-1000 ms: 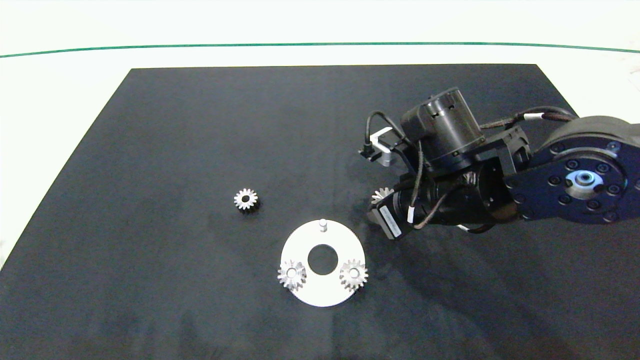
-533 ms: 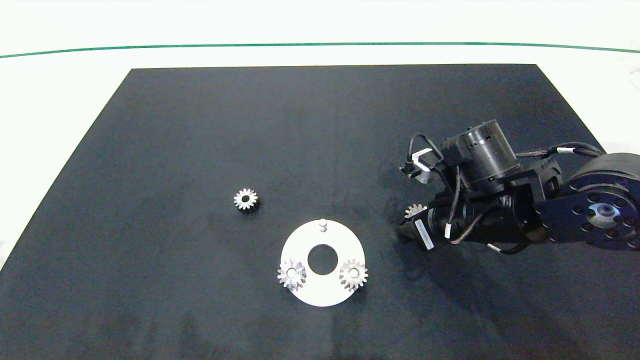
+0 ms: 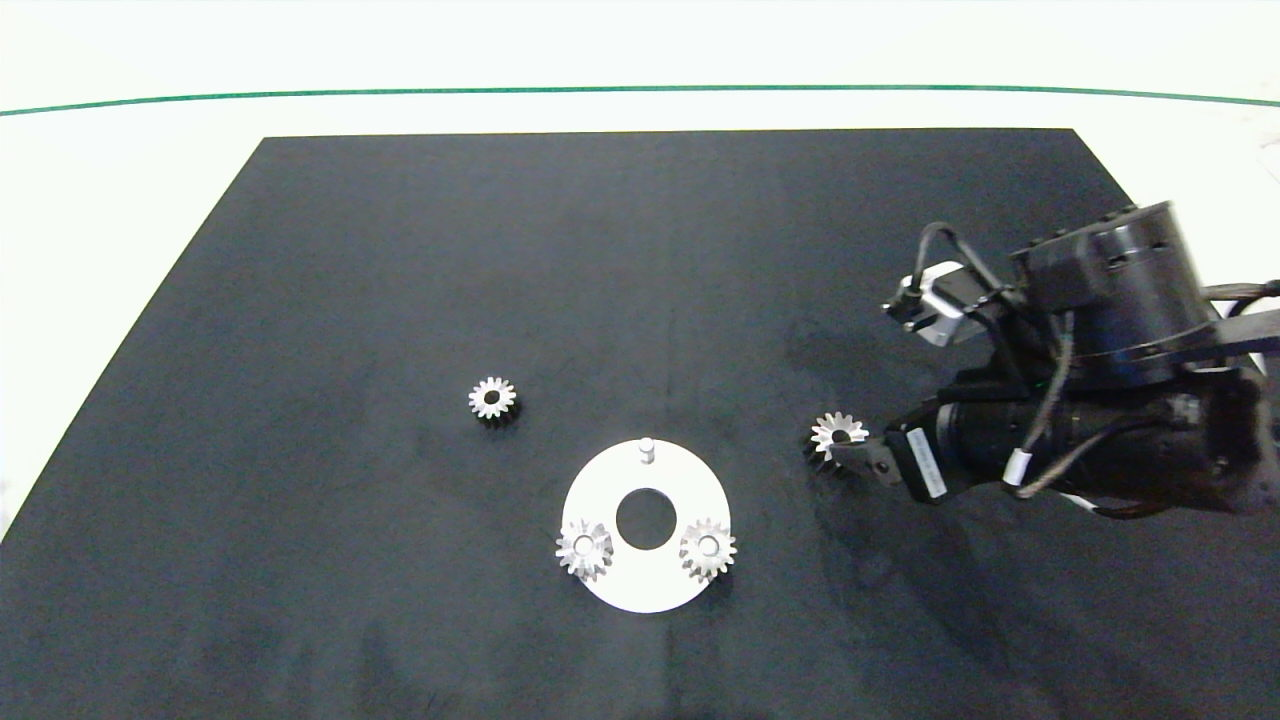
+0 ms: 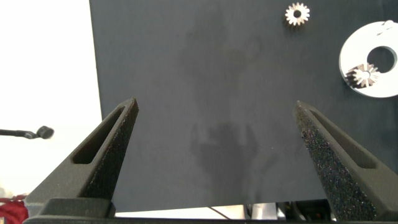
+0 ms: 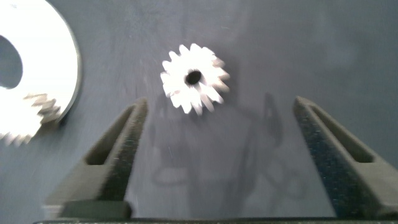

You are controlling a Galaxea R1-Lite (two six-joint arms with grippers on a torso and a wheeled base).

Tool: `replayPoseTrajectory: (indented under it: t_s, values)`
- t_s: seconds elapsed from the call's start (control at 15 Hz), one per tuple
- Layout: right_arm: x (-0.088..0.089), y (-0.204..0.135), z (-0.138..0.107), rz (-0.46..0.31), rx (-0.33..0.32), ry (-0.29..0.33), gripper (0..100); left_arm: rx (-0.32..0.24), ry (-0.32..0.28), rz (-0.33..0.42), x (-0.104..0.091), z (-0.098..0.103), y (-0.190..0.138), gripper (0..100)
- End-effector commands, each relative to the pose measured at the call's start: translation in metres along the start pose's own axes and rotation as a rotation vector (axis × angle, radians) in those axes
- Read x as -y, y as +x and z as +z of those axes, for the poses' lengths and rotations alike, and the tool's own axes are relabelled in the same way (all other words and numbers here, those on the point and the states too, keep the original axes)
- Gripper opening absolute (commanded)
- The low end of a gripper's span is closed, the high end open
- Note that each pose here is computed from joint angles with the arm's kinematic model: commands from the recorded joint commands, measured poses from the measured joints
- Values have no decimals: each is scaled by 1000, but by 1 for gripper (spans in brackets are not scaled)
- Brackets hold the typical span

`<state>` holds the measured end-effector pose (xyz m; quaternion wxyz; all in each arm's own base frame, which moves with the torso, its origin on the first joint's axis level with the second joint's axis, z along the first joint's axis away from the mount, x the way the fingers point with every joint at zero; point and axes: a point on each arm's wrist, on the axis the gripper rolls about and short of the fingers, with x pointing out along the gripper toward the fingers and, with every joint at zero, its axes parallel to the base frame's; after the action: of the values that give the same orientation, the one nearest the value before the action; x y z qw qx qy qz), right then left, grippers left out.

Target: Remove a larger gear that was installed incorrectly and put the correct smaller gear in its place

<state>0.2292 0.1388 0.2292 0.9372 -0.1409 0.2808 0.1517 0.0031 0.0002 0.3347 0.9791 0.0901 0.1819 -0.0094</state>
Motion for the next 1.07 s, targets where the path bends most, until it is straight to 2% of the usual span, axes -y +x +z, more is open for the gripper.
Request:
replayPoseTrajectory:
  t_s: [0.07, 0.13, 0.2, 0.27, 0.33, 0.4, 0.47, 0.53, 0.6, 0.73, 0.87, 0.93, 1.07]
  values:
    - [25, -102, -39, -10, 195, 1, 100, -72, -27, -31, -1, 11, 31, 100]
    - [29, -118, -46, -16, 240, 17, 100, -99, -66, -73, 1, 15, 42, 100]
    - [32, -127, -47, -17, 270, 17, 100, -119, -68, -160, 6, 19, 53, 100]
    - [35, -140, -43, -22, 321, 27, 100, -94, -18, -335, 24, 32, 70, 100]
    - [37, -146, -44, -27, 340, 23, 100, -58, 22, -426, 38, 40, 77, 100]
    - [37, -148, -47, -33, 344, -4, 100, -60, 70, -459, 54, 50, 92, 100]
    - [38, -150, -48, -40, 347, -22, 100, -87, 126, -460, 74, 60, 109, 100]
    - [39, -154, -50, -46, 361, -19, 100, -134, 138, -465, 93, 68, 132, 100]
    - [42, -163, -53, -51, 390, -23, 100, -185, 127, -464, 108, 72, 154, 100]
    - [45, -175, -57, -63, 431, -45, 100, -234, 129, -462, 127, 76, 180, 100]
    - [46, -179, -58, -64, 444, -46, 100, -259, 146, -472, 139, 76, 193, 100]
    - [45, -178, -58, -63, 437, -55, 100, -260, 157, -484, 149, 80, 200, 100]
    - [44, -174, -60, -61, 421, -59, 100, -258, 158, -473, 155, 85, 211, 100]
